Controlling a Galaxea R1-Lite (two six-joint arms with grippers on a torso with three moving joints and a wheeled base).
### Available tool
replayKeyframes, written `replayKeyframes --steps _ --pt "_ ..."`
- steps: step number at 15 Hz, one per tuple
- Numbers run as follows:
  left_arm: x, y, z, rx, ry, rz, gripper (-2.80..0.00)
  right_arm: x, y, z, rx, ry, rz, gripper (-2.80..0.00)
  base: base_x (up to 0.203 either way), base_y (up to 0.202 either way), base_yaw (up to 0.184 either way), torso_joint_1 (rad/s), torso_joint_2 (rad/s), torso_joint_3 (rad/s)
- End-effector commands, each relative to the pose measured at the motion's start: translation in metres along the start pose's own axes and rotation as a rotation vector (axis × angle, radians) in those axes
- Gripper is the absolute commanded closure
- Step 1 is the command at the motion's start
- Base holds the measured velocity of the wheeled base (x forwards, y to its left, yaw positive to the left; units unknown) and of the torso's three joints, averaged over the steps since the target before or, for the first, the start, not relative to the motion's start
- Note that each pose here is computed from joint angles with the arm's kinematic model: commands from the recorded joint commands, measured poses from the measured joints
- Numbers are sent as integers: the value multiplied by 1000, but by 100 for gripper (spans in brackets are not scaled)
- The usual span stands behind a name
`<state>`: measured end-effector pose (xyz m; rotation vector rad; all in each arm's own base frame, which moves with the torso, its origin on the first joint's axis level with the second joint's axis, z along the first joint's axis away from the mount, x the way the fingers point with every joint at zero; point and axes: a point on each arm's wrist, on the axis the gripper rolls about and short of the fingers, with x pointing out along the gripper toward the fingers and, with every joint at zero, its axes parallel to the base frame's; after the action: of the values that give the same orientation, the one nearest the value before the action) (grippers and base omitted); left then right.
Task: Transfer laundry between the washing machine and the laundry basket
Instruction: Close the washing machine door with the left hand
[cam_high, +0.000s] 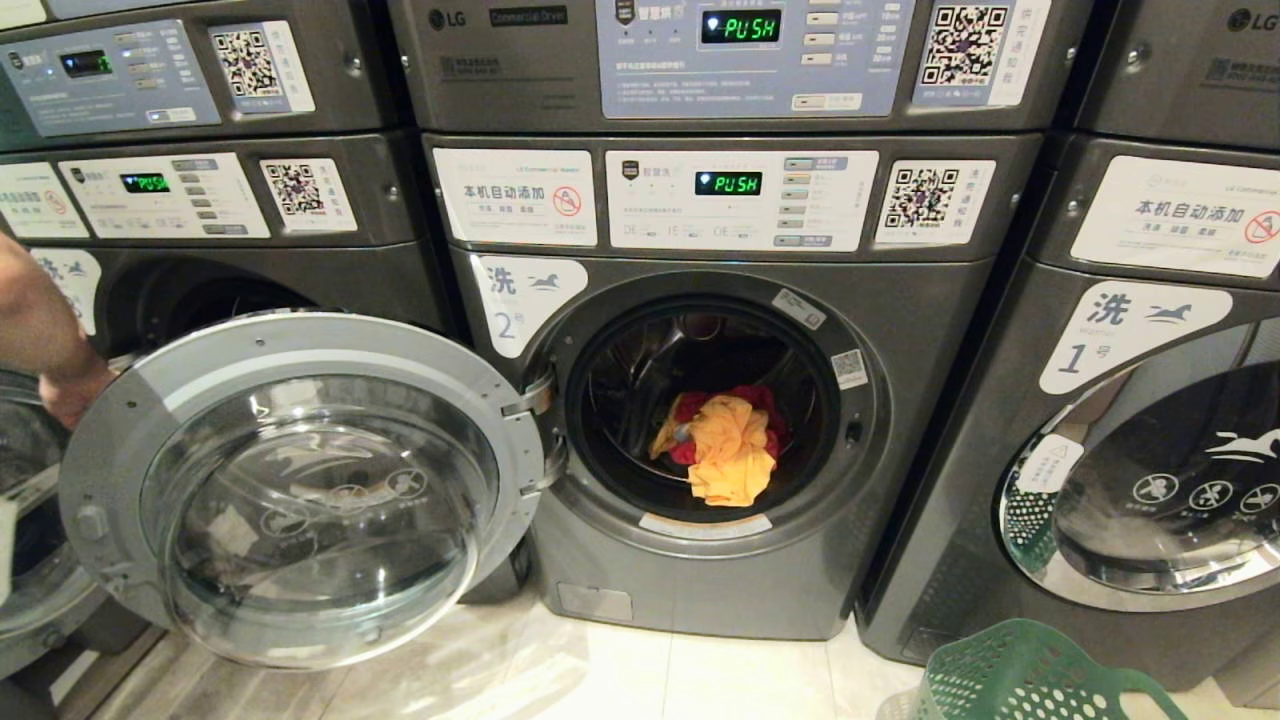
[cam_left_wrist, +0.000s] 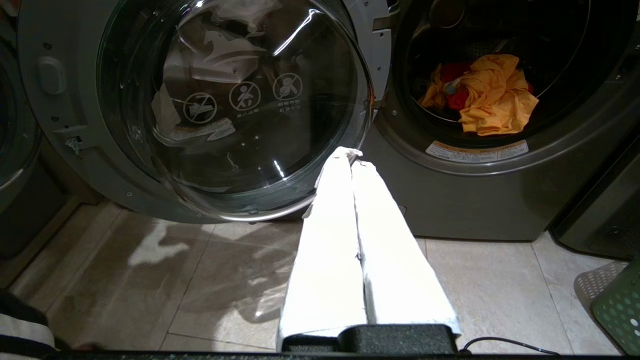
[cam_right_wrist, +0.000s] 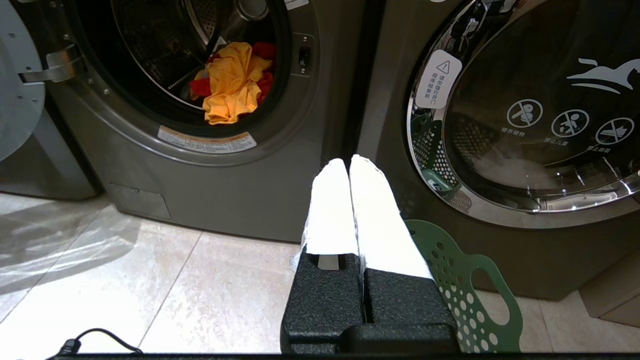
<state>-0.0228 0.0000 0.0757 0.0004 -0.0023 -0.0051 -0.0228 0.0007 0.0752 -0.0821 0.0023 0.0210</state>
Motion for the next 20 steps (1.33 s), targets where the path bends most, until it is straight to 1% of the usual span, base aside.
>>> replayKeyframes --steps 1,20 --pt "0 0 0 0 -1 1 0 0 0 0 -2 1 0 0 0 0 0 0 0 0" --pt "0 0 0 3 2 1 0 0 0 0 -1 1 1 0 0 0 0 0 0 0"
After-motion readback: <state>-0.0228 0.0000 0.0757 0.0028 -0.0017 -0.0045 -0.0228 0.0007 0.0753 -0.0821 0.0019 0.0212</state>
